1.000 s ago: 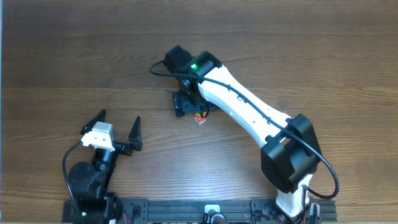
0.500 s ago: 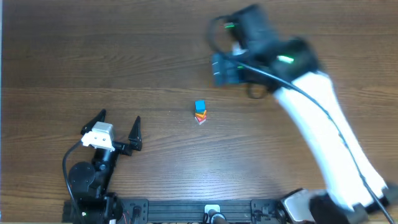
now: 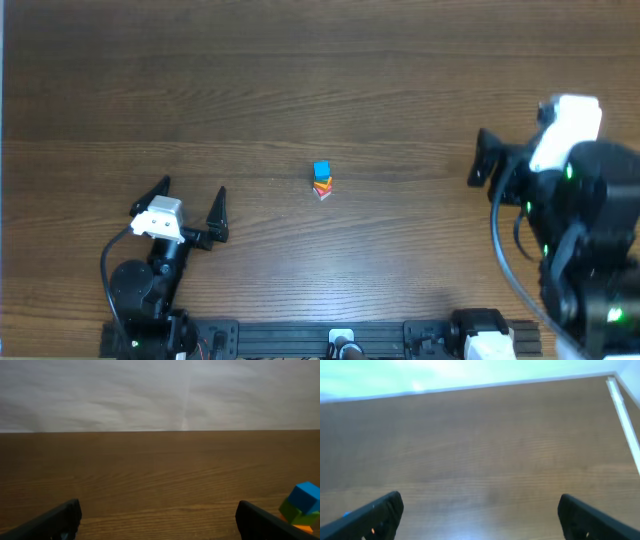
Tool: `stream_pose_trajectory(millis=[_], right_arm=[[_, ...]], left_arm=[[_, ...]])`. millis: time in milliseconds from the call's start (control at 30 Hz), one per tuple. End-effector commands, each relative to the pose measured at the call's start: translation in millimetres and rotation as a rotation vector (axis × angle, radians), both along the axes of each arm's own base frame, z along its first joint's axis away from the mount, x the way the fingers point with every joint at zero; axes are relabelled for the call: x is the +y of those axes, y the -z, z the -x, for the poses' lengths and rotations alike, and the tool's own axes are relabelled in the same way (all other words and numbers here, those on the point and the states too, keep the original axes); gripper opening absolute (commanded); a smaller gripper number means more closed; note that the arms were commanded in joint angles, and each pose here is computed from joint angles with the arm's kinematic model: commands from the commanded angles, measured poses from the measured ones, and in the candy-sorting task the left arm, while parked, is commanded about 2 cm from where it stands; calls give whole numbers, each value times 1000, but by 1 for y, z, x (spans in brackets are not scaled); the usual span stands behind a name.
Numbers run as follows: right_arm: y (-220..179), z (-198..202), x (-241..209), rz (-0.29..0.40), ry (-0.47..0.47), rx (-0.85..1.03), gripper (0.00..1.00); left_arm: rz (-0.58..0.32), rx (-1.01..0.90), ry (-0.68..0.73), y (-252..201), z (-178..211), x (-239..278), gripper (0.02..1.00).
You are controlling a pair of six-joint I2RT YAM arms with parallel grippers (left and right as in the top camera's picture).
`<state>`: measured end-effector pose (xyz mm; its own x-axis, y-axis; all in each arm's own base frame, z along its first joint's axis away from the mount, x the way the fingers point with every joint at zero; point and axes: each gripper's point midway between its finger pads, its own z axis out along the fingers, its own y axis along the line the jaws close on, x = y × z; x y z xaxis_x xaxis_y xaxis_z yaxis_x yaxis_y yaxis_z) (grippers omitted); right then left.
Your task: Stack Cubes
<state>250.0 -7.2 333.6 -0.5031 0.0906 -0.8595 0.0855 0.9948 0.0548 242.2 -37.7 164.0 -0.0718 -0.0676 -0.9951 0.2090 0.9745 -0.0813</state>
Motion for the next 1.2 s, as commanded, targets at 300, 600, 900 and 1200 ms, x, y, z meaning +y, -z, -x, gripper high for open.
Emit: stream_pose_trajectory(millis=[300, 600, 900, 1200], right_arm=[[54, 15, 4, -22, -33, -333, 993], [121, -2, 8, -48, -40, -322, 976], [149, -12, 7, -43, -42, -378, 991], [149, -2, 7, -39, -42, -493, 991]], left_arm=[[-17, -5, 4, 2, 0, -1, 1000], [-17, -5, 4, 2, 0, -1, 1000], [-17, -5, 4, 2, 0, -1, 1000], [-17, -5, 4, 2, 0, -1, 1000]])
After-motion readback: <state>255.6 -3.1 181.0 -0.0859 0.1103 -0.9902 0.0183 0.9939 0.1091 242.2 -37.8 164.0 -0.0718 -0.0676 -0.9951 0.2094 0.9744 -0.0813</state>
